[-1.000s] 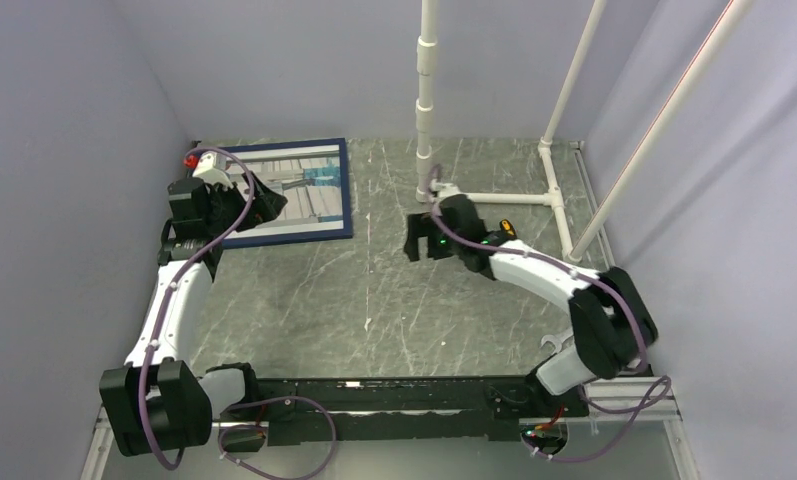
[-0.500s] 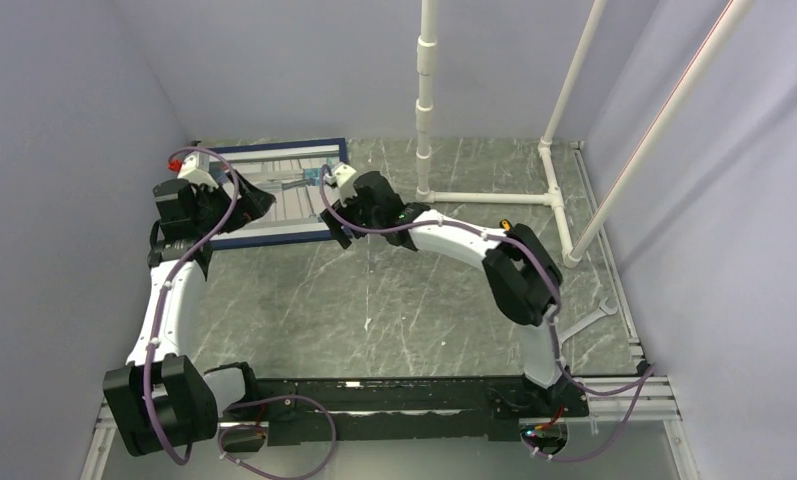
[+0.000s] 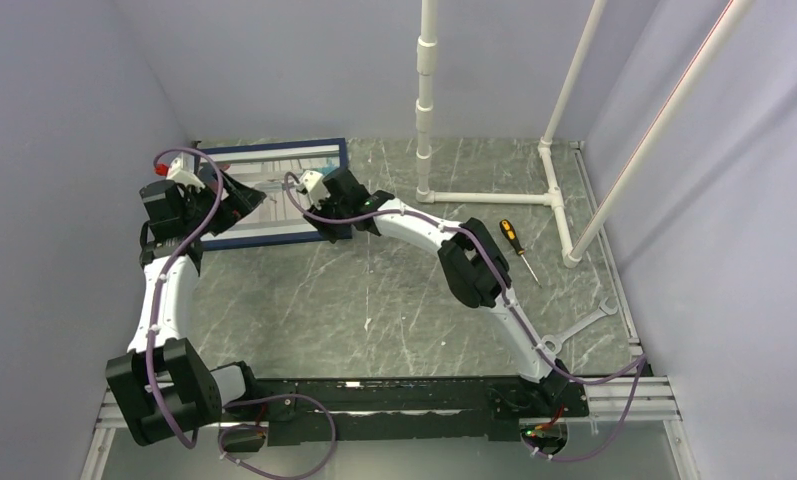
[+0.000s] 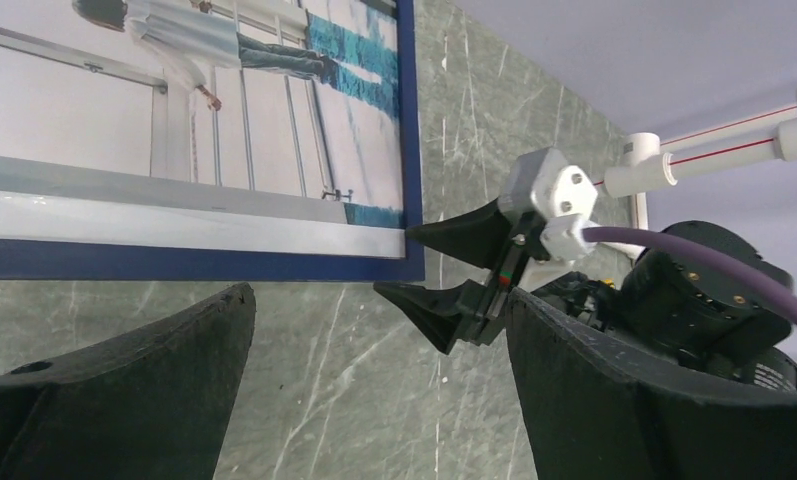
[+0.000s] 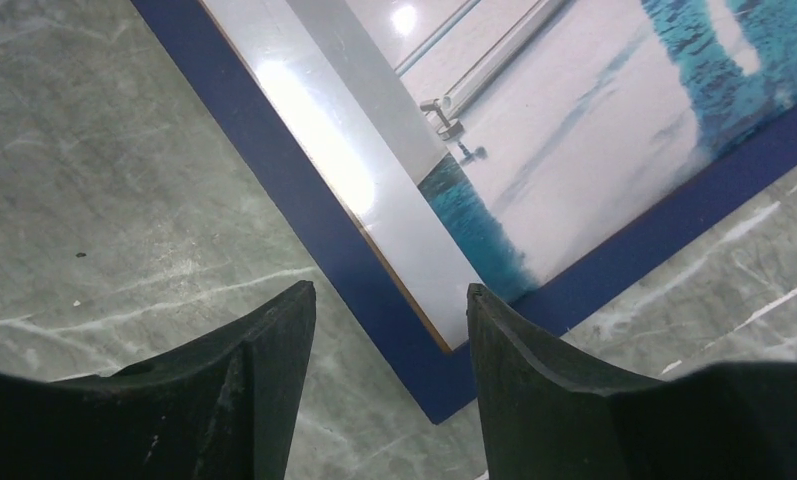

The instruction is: Take the photo out of the frame

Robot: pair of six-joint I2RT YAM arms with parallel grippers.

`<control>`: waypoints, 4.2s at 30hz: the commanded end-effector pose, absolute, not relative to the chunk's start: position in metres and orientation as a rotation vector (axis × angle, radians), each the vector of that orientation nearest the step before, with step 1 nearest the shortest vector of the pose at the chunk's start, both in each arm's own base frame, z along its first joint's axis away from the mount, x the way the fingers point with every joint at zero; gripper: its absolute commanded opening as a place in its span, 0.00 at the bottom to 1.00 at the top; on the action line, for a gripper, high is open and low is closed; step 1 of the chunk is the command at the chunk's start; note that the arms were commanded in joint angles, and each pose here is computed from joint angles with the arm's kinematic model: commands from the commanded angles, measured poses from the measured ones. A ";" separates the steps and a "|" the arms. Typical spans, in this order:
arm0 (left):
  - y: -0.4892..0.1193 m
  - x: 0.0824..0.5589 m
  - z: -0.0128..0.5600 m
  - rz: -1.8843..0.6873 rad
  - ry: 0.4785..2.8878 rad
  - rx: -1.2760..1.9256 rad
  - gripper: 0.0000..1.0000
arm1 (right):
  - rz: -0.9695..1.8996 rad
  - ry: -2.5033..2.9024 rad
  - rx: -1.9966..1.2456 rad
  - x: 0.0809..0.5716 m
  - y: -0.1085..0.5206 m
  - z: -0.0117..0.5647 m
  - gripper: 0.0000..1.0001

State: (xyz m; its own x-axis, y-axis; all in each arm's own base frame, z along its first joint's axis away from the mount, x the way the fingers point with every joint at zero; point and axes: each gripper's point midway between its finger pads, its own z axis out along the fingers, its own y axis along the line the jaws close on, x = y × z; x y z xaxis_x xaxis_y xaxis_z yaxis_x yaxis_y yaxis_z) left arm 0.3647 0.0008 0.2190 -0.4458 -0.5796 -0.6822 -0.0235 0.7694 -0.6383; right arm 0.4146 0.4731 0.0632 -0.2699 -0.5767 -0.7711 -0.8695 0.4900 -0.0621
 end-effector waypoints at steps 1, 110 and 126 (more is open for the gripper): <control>-0.002 0.371 0.237 -0.750 1.887 -0.413 0.97 | 0.461 1.937 -1.262 0.413 0.483 0.067 0.57; -0.001 0.246 0.185 -0.392 2.148 -0.781 1.00 | 0.392 2.229 -1.088 0.273 0.453 0.079 1.00; -0.017 0.250 0.151 -0.515 2.239 -0.826 0.99 | 0.351 2.232 -1.222 0.252 0.472 0.054 0.51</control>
State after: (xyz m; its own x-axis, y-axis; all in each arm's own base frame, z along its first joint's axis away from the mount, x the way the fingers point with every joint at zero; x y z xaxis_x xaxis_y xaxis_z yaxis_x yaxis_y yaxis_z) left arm 0.2475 -0.0109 0.1570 -0.5548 -0.6712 -0.4916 -0.4203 0.7361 -0.5306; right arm 0.2486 0.4713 0.0521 -0.4301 -0.6792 -0.5948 -0.8368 0.5471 -0.0197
